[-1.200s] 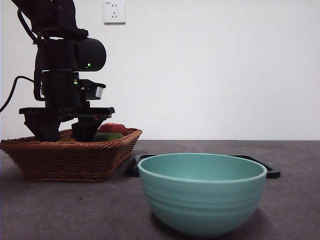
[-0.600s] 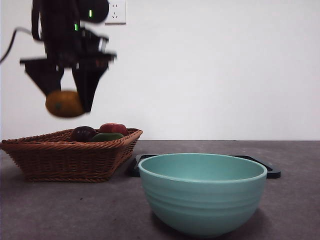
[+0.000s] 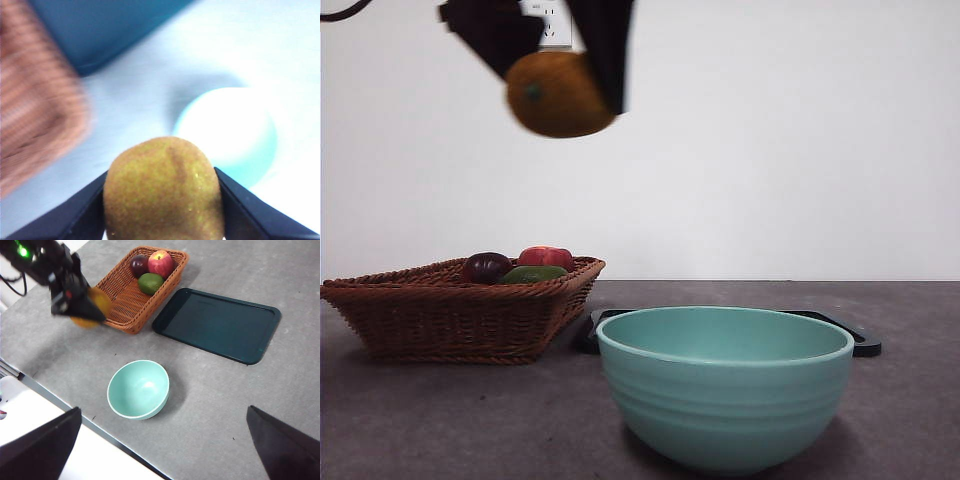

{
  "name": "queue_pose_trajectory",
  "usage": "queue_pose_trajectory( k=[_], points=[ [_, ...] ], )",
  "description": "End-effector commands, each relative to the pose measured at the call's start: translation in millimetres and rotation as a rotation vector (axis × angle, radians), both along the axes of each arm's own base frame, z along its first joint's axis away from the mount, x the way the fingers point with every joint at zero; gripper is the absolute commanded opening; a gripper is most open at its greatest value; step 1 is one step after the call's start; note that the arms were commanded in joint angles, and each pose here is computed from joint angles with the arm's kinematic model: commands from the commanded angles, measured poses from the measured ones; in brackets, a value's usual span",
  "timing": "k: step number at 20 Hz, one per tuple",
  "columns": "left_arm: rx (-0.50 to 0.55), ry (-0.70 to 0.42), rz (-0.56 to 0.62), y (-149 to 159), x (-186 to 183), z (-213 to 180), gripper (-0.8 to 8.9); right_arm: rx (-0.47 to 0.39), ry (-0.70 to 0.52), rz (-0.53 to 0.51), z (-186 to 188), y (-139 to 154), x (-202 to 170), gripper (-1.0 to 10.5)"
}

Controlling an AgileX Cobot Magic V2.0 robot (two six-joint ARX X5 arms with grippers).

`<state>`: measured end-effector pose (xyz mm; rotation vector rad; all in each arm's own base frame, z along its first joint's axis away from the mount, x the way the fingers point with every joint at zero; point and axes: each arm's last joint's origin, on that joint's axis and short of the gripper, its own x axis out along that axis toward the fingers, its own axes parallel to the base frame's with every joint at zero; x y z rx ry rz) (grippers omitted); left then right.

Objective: Pick up the wifruite, put it on the bowl, pick up the plate, put it on desk

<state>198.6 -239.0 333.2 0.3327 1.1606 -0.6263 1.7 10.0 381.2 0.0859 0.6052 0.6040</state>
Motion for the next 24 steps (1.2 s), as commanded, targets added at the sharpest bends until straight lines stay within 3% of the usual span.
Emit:
queue_pose_trajectory(
  k=[1, 5, 11, 19, 24],
  points=[
    [-0.022, 0.016, -0.029, -25.1, -11.9, -5.3, 2.65, 0.002, -0.025, 0.008, 4.4, -0.9, -2.6, 5.5],
    [0.041, 0.068, -0.097, -56.8, -28.5, -31.1, 2.66, 0.002, -0.025, 0.008, 4.4, -0.9, -2.6, 5.5],
    [0.121, 0.127, -0.098, -90.7, -22.2, -82.9, 2.66, 0.002, -0.026, 0.009, 4.5, -0.9, -2.6, 5.5],
    [0.184, 0.165, -0.094, -112.6, -9.6, -136.2, 2.66, 0.002, -0.026, 0.009, 4.4, -0.9, -2.6, 5.5],
    [0.206, 0.178, -0.095, -115.7, -8.0, -148.6, 2.66, 0.002, -0.026, 0.009, 4.4, -0.9, -2.6, 5.5]
  ],
)
